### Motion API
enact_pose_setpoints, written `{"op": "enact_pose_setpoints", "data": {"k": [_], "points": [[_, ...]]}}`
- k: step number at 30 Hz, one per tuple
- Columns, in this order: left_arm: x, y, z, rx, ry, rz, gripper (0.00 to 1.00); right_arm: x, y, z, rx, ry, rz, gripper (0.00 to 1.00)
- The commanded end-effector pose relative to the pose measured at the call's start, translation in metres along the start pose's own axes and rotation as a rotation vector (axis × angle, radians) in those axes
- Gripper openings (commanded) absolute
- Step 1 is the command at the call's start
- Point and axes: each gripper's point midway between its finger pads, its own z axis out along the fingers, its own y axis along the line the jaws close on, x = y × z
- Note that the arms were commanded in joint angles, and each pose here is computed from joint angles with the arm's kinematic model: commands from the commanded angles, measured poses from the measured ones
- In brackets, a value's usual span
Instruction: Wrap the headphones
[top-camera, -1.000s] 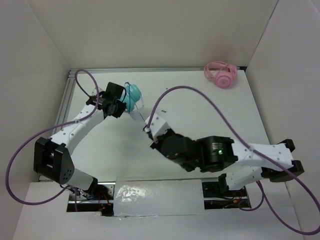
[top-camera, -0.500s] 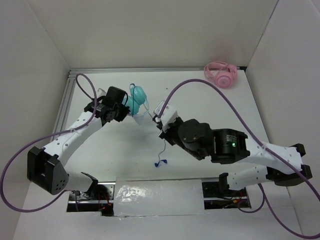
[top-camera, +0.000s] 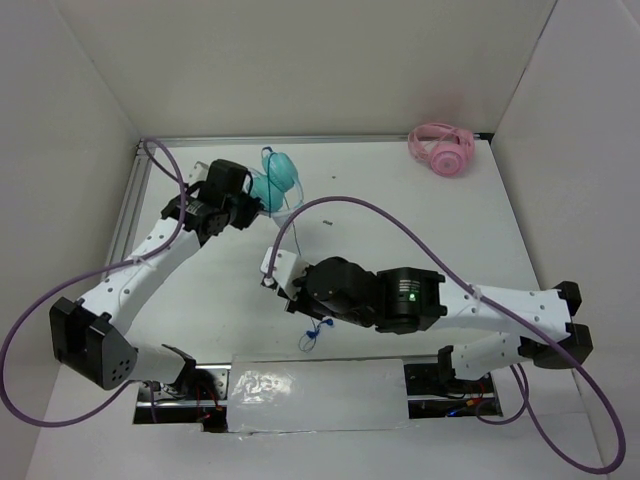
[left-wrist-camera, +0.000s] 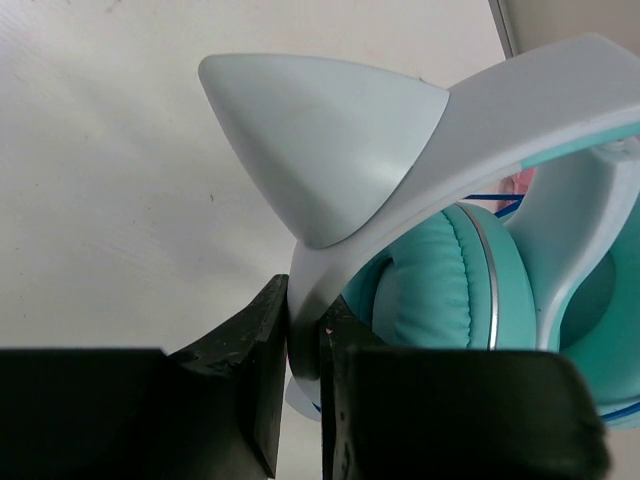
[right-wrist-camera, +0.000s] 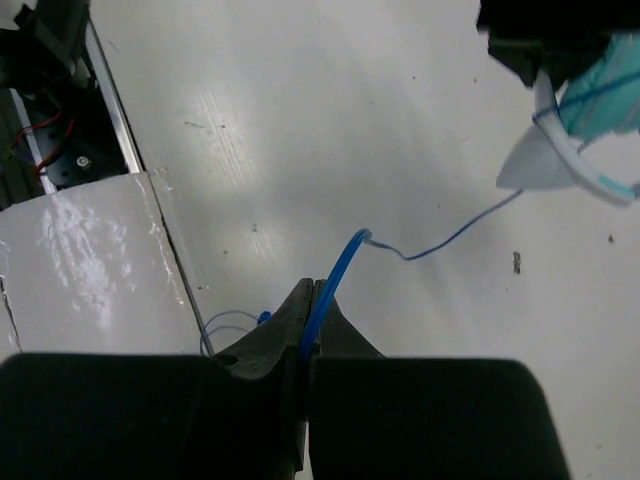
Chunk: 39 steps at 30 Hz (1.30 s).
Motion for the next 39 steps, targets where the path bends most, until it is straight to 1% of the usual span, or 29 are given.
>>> {"op": "enact_pose_setpoints", "data": {"k": [1,5,7,9,11,12,13,14,15,16,17,18,21,23,25,26,30,34,35,36,37,39], "points": [[0.01,-0.019,-0.009,0.089,0.009,-0.024,0.0,-0.056,0.004,-0.004,-0.068,-0.16,-0.052,0.0],[0.027,-0.014,-0.012,0.097,0.071,-0.039,0.0,-0.078,0.012,-0.006,-0.143,-0.212,-0.094,0.0],[0.036,-0.019,-0.016,0.143,0.111,-0.023,0.0,-0.086,0.014,-0.008,-0.167,-0.242,-0.095,0.0],[0.045,-0.021,-0.021,0.168,0.142,0.009,0.0,-0.091,0.009,-0.006,-0.152,-0.261,-0.088,0.0],[0.054,-0.017,-0.025,0.184,0.158,0.063,0.0,-0.096,-0.006,-0.01,-0.089,-0.28,-0.07,0.0],[0.058,-0.009,-0.022,0.175,0.16,0.085,0.0,-0.096,-0.014,-0.011,-0.058,-0.28,-0.062,0.0],[0.062,-0.009,-0.028,0.201,0.169,0.1,0.0,-0.099,-0.023,-0.019,-0.036,-0.297,-0.053,0.0],[0.064,-0.006,-0.029,0.227,0.168,0.162,0.0,-0.101,-0.034,-0.024,0.003,-0.311,-0.043,0.0],[0.071,0.006,-0.03,0.248,0.179,0.212,0.0,-0.099,-0.051,-0.026,0.047,-0.31,-0.029,0.0],[0.076,0.0,-0.035,0.318,0.182,0.254,0.0,-0.102,-0.064,-0.038,0.079,-0.33,-0.023,0.0],[0.083,0.007,-0.037,0.348,0.194,0.329,0.0,-0.101,-0.077,-0.044,0.114,-0.335,-0.011,0.0],[0.087,0.024,-0.038,0.35,0.197,0.363,0.0,-0.1,-0.098,-0.051,0.169,-0.335,0.006,0.0],[0.09,0.052,-0.044,0.34,0.203,0.385,0.0,-0.1,-0.137,-0.077,0.269,-0.369,0.016,0.0],[0.093,0.059,-0.048,0.38,0.209,0.436,0.0,-0.108,-0.149,-0.094,0.285,-0.401,0.017,0.0],[0.097,0.062,-0.052,0.389,0.226,0.472,0.0,-0.109,-0.161,-0.099,0.306,-0.401,0.023,0.0],[0.099,0.069,-0.053,0.368,0.245,0.491,0.0,-0.11,-0.165,-0.102,0.325,-0.403,0.025,0.0],[0.107,0.08,-0.058,0.345,0.276,0.541,0.0,-0.105,-0.19,-0.111,0.428,-0.383,0.049,0.0],[0.11,0.085,-0.066,0.387,0.29,0.566,0.0,-0.089,-0.217,-0.121,0.517,-0.374,0.128,0.0],[0.11,0.09,-0.065,0.384,0.289,0.568,0.0,-0.084,-0.229,-0.127,0.552,-0.381,0.147,0.0],[0.105,0.089,-0.07,0.402,0.261,0.56,0.0,-0.075,-0.233,-0.132,0.548,-0.39,0.17,0.0],[0.103,0.094,-0.069,0.376,0.259,0.553,0.0,-0.076,-0.23,-0.13,0.527,-0.397,0.165,0.0],[0.099,0.094,-0.073,0.382,0.244,0.55,0.0,-0.063,-0.234,-0.132,0.536,-0.39,0.163,0.0]]}}
